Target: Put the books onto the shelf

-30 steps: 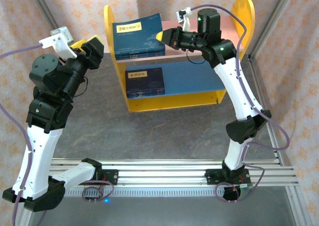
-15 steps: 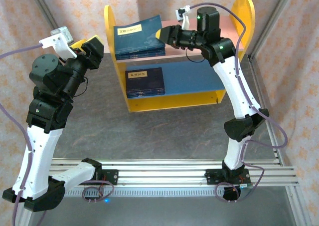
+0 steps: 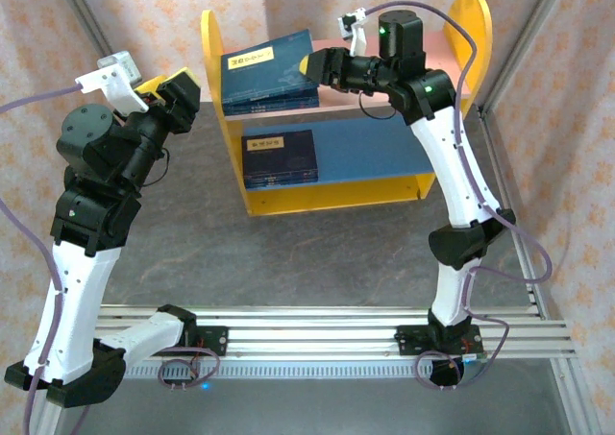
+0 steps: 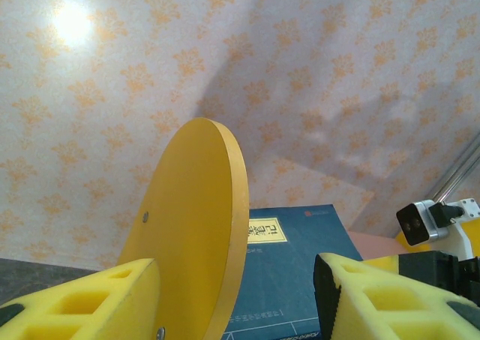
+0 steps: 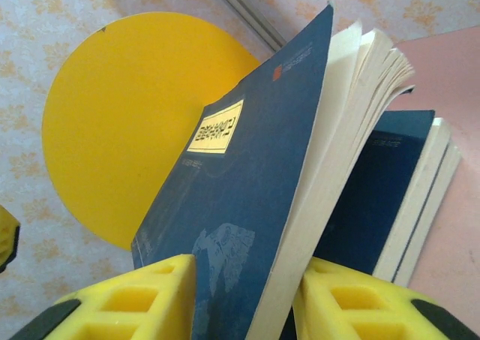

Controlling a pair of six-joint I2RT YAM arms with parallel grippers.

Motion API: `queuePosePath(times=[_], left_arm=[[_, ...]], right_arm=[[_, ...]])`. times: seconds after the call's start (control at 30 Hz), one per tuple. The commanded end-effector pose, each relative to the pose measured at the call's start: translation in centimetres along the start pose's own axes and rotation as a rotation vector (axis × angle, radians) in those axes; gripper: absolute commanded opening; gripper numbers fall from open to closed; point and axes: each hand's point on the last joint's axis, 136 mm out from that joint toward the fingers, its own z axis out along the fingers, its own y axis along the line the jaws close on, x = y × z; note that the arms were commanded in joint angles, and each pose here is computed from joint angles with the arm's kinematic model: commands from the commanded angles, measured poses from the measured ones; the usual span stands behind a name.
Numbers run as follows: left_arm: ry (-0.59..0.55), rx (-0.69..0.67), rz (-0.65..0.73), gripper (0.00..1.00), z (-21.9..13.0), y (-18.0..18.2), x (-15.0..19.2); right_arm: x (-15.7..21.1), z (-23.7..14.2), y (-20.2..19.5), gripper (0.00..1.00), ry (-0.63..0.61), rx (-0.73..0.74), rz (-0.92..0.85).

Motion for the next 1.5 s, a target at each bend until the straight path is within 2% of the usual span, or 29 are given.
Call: queuePosePath(times=[0.0,0.43,0.77,0.97,1.17,1.27,1.47], left_arm=[[-0.042,-0.008,0.027,0.55,-1.2,-0.1,-1.5],[-0.046,-0.015,0.035,0.55,-1.5,0.1,-1.5],[-0.044,-0.023,0.040,0.54,-1.6,0.3,-1.4],[-0.045,-0.027,0.046,0.54,-1.8,0.3,-1.5],[-0.042,-0.029,0.047,0.54,-1.8,0.4,-1.3],[-0.046,-0.029,0.046,0.54,-1.9,0.4,-1.5],[-0.048,-0.031,0.046,0.54,-2.0,0.4,-1.5]], right_arm=[[-0.6,-0.5,0.3,0.38,-0.029,0.032,-0.060],[-1.1,-0.7,-1.8,0.46,-0.045,0.100,-0.054],[-1.0,-0.1,-2.6,0.47,-0.038,0.108,-0.043],[-1.0,-0.1,-4.0,0.46,-0.046,0.175,-0.049],[-1.0,-0.1,-4.4,0.40,-0.052,0.191,-0.057],[-0.9,0.0,-4.2,0.33,-0.047,0.180,-0.059],[-0.6,0.2,-3.7,0.25,-0.031,0.148,-0.065]])
